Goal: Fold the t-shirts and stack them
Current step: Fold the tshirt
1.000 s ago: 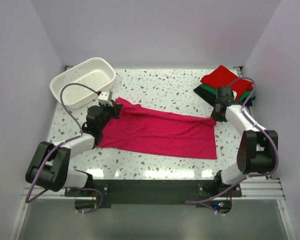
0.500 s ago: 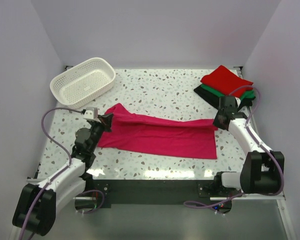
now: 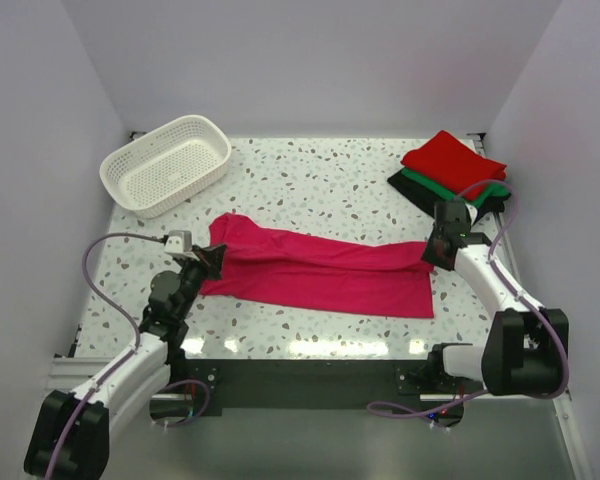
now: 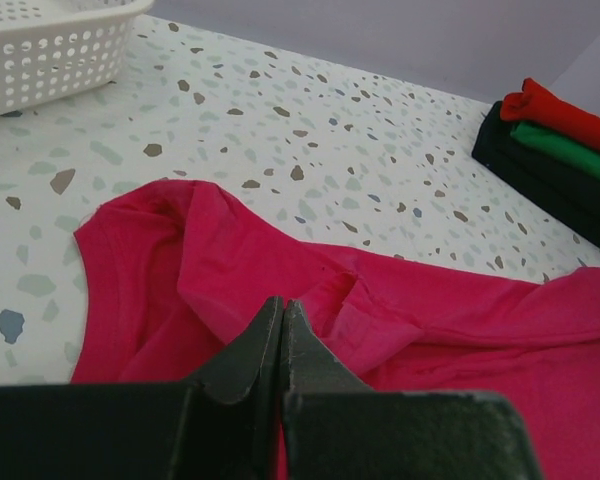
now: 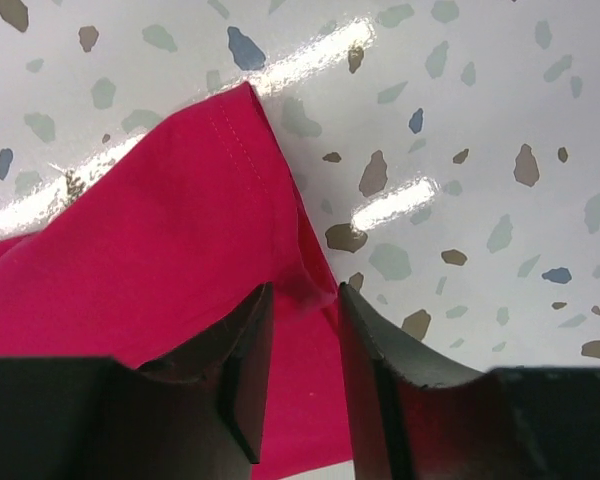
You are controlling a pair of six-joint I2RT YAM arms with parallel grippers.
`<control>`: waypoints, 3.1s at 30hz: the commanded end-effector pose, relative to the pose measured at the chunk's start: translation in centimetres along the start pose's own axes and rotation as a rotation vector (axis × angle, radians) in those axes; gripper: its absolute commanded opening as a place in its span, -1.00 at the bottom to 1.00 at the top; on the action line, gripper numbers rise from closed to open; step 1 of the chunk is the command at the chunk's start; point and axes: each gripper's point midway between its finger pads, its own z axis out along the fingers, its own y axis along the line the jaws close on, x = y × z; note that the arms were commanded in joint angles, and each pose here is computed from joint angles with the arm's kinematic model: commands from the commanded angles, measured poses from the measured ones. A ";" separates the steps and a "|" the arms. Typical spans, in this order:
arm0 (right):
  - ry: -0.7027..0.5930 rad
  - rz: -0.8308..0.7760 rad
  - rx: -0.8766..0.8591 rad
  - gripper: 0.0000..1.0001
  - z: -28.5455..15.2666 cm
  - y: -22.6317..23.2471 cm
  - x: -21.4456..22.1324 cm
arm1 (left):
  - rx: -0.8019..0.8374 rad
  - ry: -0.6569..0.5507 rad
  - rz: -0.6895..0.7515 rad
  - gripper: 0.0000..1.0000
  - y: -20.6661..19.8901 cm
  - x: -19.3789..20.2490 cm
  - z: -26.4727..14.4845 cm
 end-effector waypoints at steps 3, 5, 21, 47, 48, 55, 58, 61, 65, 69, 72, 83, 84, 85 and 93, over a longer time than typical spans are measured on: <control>-0.089 -0.007 -0.018 -0.11 -2.3 1.0 -1.2 | 0.058 0.002 -0.055 -0.87 -1.0 0.7 -1.2; -0.131 -0.053 -0.054 -0.05 -3.8 2.9 -1.4 | 0.060 0.008 -0.064 -0.85 -1.1 0.9 -1.5; -0.137 -0.377 -0.781 -0.03 -9.4 26.6 3.2 | 0.083 0.154 -0.163 -0.25 -1.4 5.0 -3.2; 0.004 -0.676 -1.152 -0.03 -9.7 43.3 13.4 | -0.113 0.095 -0.086 0.18 1.8 2.8 -0.9; 0.005 -0.681 -1.146 -0.03 -9.5 43.2 13.4 | -0.115 0.099 -0.088 0.19 1.8 3.0 -1.0; -0.046 -0.708 -1.091 -0.04 -8.6 43.4 13.2 | -0.114 0.100 -0.086 0.20 1.8 3.0 -1.0; -0.061 -0.731 -1.062 -0.05 -7.9 43.4 13.3 | -0.111 0.098 -0.087 0.20 1.8 3.0 -1.1; -0.069 -0.740 -1.043 -0.06 -7.6 43.4 13.4 | -0.112 0.099 -0.085 0.21 1.9 3.1 -1.1; -0.069 -0.758 -1.019 -0.10 -7.2 43.3 13.7 | -0.115 0.099 -0.085 0.21 1.9 3.1 -1.1; -0.072 -0.771 -0.991 -0.30 -6.8 42.9 13.7 | -0.117 0.096 -0.083 0.21 2.0 3.1 -1.1; -0.075 -0.770 -0.989 -0.74 -7.0 42.8 13.6 | -0.118 0.098 -0.081 0.21 2.0 3.1 -1.0; -0.084 -0.751 -1.047 -1.00 -9.4 41.5 13.6 | -0.127 0.099 -0.081 0.22 2.2 3.2 -1.0; -0.080 -0.749 -1.057 -1.00 -9.7 41.4 13.6 | -0.129 0.096 -0.081 0.22 2.2 3.1 -1.0; -0.071 -0.750 -1.056 -1.00 -9.6 40.9 14.1 | -0.127 0.097 -0.081 0.22 2.2 3.1 -1.0; -0.069 -0.727 -1.072 -1.00 -10.6 39.0 14.3 | -0.128 0.103 -0.079 0.22 2.2 3.3 -0.8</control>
